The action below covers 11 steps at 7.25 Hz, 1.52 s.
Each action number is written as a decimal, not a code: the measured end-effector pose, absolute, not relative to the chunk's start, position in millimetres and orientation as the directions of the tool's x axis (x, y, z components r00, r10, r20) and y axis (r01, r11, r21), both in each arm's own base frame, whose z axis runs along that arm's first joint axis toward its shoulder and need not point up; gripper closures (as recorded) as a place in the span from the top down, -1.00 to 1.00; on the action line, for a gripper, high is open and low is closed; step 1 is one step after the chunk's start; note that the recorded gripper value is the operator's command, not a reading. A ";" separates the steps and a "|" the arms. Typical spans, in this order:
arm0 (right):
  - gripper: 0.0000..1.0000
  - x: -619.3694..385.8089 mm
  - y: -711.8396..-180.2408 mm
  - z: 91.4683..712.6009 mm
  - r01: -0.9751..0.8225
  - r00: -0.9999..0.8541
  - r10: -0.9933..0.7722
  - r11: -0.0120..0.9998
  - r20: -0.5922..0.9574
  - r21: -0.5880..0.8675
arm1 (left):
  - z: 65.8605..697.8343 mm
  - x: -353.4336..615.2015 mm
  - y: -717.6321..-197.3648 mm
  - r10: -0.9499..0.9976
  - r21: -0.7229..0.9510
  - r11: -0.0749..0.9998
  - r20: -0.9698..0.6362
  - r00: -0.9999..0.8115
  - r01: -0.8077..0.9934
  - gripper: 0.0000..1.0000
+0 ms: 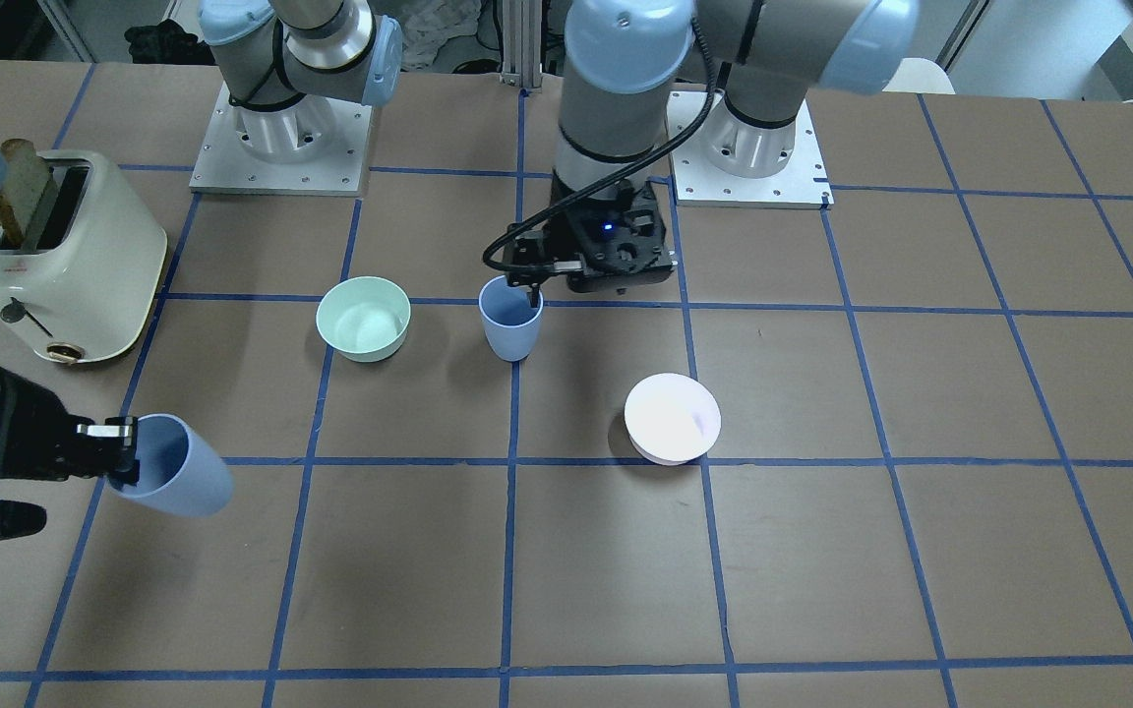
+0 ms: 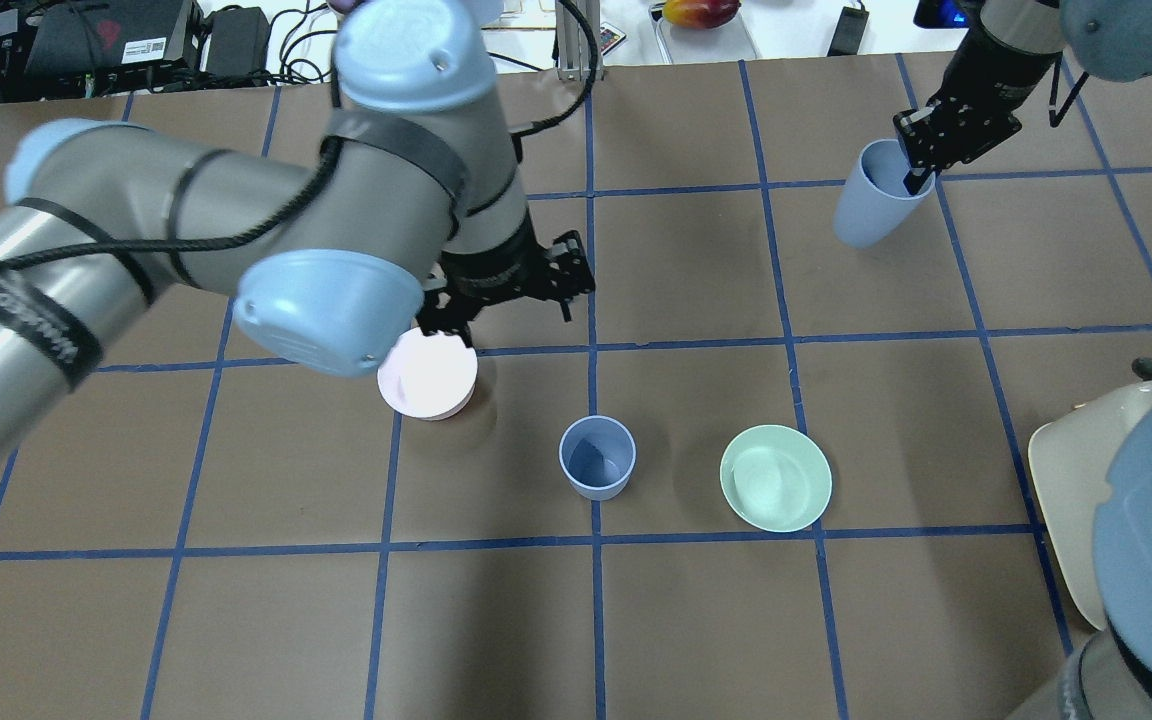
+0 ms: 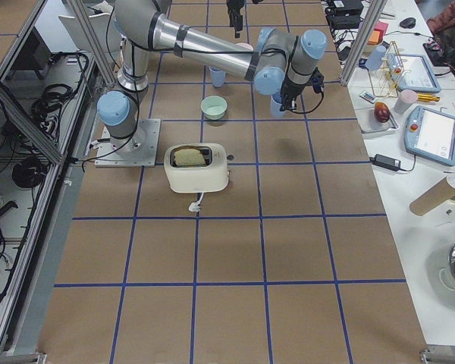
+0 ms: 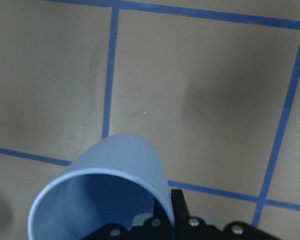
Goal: Stack blue cups with both arms
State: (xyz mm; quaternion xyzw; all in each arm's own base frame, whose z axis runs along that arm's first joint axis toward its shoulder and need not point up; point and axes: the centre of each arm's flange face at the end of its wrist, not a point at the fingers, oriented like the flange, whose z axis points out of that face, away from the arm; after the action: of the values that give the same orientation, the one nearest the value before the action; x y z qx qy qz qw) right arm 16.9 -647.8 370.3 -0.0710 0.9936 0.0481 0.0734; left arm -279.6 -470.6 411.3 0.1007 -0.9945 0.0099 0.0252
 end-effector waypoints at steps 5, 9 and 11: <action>-1.00 155.9 -546.8 416.1 -0.069 -0.989 -0.047 0.985 -0.137 0.161 | 477.0 -179.4 -455.5 -0.055 -0.139 0.989 -0.005 -0.998 -0.054 0.98; -1.00 251.5 -473.6 403.9 -0.047 -0.994 -0.026 0.977 -0.105 0.207 | 503.2 -161.0 -465.1 -0.046 -0.019 0.999 -0.061 -0.997 -0.045 0.96; -1.00 276.9 -459.3 392.4 -0.049 -0.995 -0.032 0.983 -0.099 0.178 | 506.5 -157.5 -473.0 -0.062 -0.028 0.998 -0.014 -0.998 -0.062 0.94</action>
State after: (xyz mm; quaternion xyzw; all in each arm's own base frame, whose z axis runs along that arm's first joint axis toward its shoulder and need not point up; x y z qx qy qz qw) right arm 276.9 -459.3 392.4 -0.0202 0.9945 0.0906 0.0481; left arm -157.5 -473.0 506.5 0.0309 -0.9994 0.0137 -0.0075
